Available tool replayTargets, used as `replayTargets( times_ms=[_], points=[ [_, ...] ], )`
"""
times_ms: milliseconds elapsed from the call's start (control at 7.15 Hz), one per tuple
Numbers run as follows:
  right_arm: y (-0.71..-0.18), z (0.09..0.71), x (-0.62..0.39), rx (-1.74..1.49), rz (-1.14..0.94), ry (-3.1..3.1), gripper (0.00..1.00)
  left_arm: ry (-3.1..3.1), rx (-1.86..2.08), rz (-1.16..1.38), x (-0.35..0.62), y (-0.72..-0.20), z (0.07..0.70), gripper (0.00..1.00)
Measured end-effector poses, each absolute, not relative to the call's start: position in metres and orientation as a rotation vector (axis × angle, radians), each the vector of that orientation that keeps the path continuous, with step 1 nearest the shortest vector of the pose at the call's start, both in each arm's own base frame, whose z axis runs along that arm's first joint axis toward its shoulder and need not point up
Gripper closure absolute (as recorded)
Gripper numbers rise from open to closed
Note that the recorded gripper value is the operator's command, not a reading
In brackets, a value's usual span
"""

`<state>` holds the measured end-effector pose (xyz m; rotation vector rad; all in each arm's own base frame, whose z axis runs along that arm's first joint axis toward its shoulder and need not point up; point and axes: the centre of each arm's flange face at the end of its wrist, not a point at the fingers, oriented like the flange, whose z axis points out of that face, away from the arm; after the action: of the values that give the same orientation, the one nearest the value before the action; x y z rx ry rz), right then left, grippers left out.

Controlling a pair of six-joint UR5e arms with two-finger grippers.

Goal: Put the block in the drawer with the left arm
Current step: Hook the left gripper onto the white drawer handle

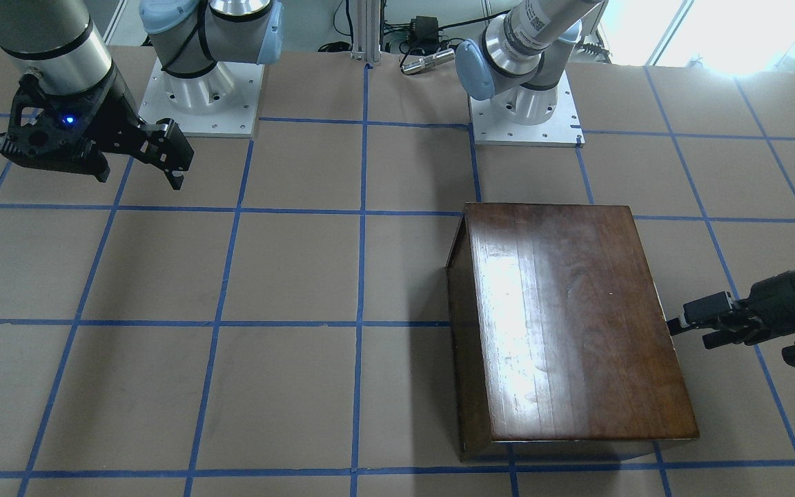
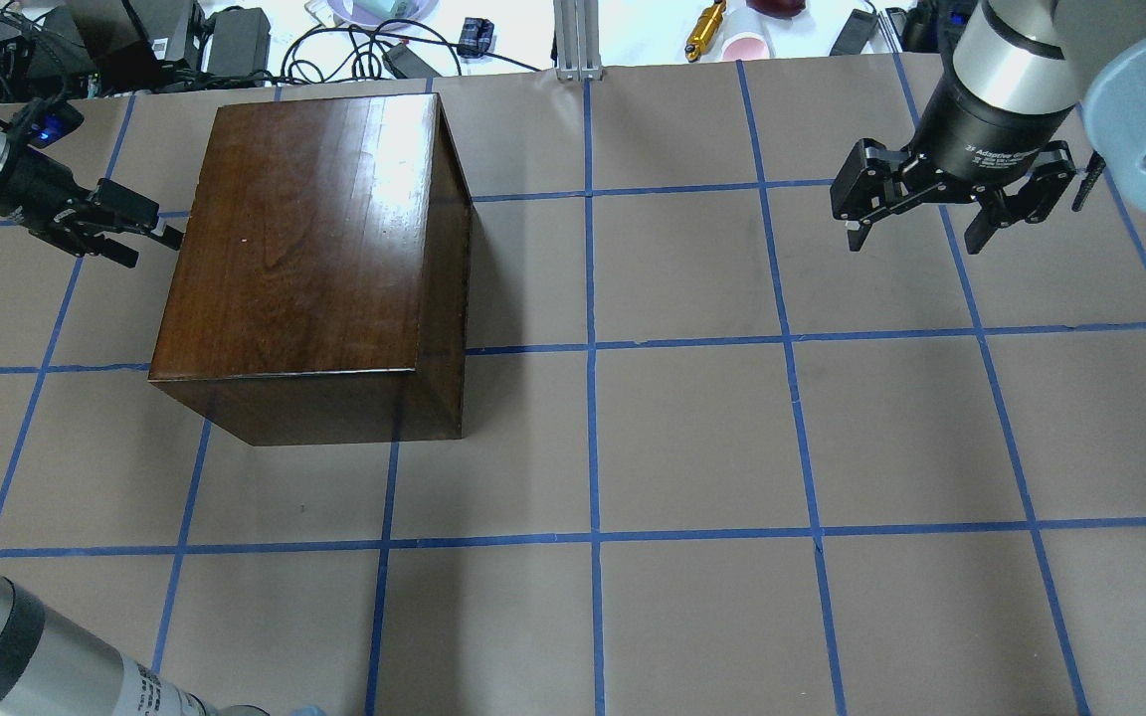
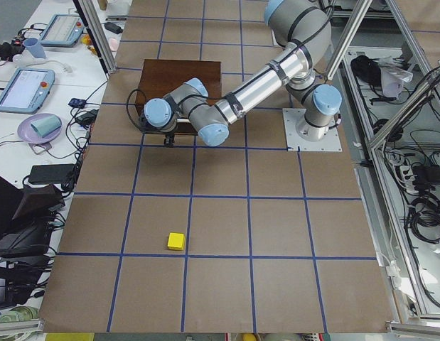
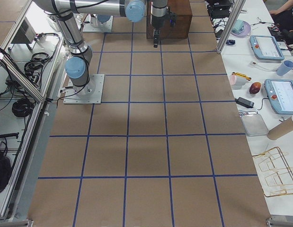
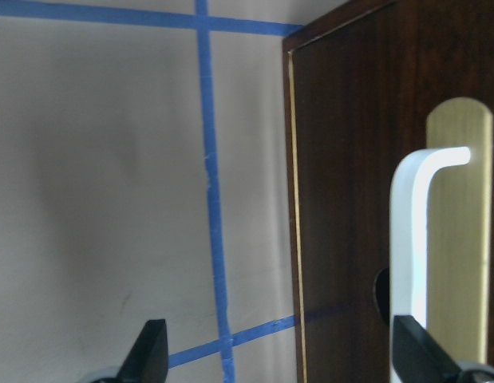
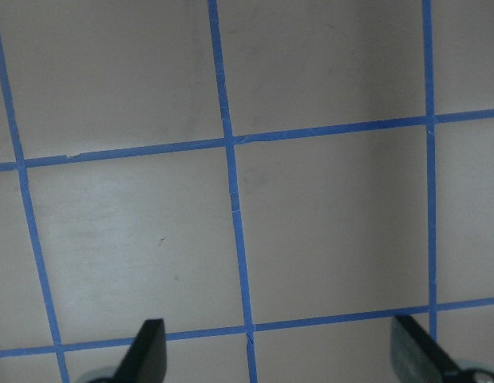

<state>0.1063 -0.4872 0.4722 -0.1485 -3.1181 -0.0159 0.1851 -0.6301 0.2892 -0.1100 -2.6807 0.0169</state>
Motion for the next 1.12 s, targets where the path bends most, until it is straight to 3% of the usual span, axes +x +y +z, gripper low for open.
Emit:
replayTargets(
  times_ms=[1118],
  points=[
    [-0.487,0.472,0.106,-0.148,-0.016,-3.118,0.0,-2.667,-0.122,-0.037,0.173,-0.634,0.271,0.0]
  ],
)
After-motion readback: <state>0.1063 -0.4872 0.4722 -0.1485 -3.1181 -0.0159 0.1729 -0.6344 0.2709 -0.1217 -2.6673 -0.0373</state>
